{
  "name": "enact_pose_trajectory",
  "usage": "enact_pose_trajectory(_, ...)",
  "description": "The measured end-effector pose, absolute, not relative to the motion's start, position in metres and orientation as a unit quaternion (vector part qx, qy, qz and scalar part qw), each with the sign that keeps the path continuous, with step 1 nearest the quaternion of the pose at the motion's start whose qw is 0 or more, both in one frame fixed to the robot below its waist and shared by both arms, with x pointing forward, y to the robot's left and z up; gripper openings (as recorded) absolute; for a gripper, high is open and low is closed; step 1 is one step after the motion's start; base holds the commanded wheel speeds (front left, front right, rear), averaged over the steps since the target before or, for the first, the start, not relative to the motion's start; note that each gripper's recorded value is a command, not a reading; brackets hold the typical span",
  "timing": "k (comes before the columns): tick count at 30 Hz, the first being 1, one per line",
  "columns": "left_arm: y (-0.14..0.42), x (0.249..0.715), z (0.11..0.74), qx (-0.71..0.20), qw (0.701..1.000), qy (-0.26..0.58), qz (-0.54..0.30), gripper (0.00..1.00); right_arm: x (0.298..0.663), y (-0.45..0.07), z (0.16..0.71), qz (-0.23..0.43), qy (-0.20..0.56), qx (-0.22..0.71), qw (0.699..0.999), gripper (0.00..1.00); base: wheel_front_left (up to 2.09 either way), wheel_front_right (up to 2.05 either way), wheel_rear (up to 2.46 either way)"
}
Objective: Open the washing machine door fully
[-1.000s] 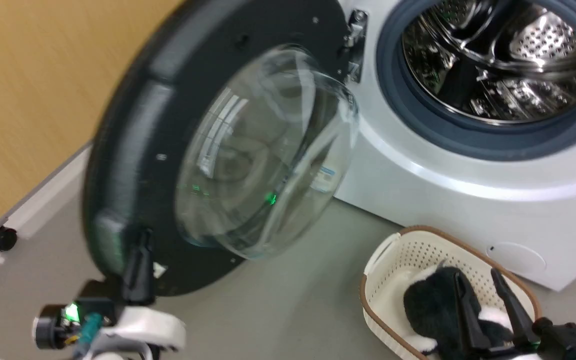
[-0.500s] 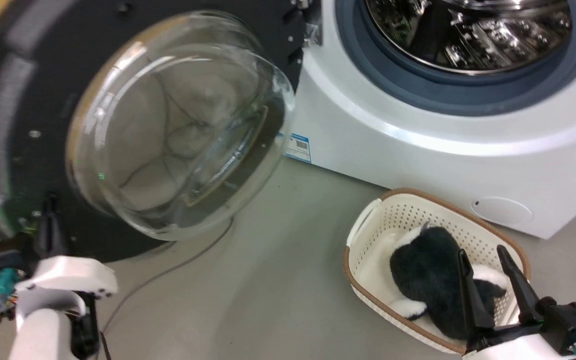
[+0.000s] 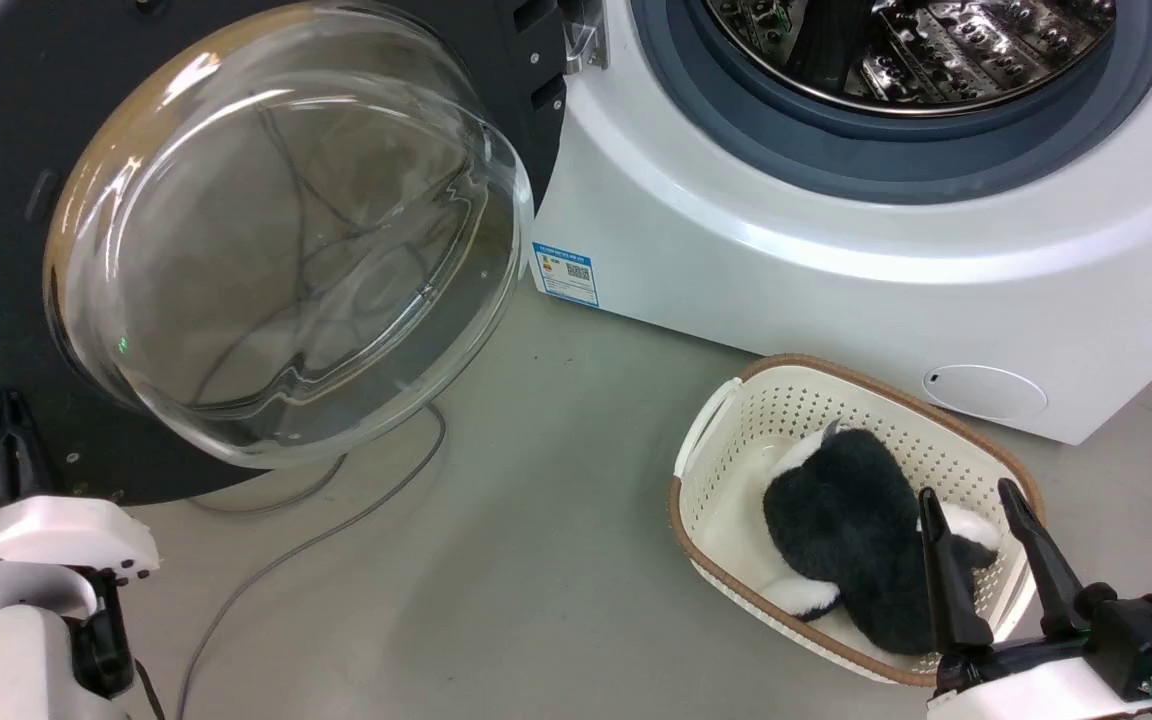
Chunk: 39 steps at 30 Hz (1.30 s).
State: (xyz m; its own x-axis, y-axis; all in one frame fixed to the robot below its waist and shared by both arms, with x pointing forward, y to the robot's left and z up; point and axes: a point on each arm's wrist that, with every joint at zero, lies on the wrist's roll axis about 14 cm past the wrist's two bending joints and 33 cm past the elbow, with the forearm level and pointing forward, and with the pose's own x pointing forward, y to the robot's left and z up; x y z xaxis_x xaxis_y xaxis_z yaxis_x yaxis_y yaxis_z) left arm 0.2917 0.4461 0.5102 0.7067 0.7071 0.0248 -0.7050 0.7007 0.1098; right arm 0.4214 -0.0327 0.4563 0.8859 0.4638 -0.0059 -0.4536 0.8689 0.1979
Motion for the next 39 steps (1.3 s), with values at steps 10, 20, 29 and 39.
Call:
enact_pose_trajectory(10,0.439,0.297,0.526,0.055,0.931,-0.018,0.361,0.00,0.419,-0.038,0.468,0.232,0.012,0.089,0.969,1.00,0.00,0.00,0.00)
enact_pose_trajectory(20,0.408,0.283,0.554,0.061,0.942,-0.078,0.320,0.00,0.411,-0.050,0.506,0.217,-0.041,0.071,0.973,1.00,0.00,0.00,0.00)
enact_pose_trajectory(29,0.358,0.289,0.576,0.053,0.957,-0.130,0.253,0.00,0.396,-0.072,0.538,0.192,-0.085,0.061,0.976,1.00,0.00,0.00,0.00)
enact_pose_trajectory(39,0.288,0.315,0.565,0.024,0.982,-0.127,0.139,1.00,0.379,-0.111,0.555,0.138,-0.112,0.055,0.982,1.00,0.00,0.00,0.00)
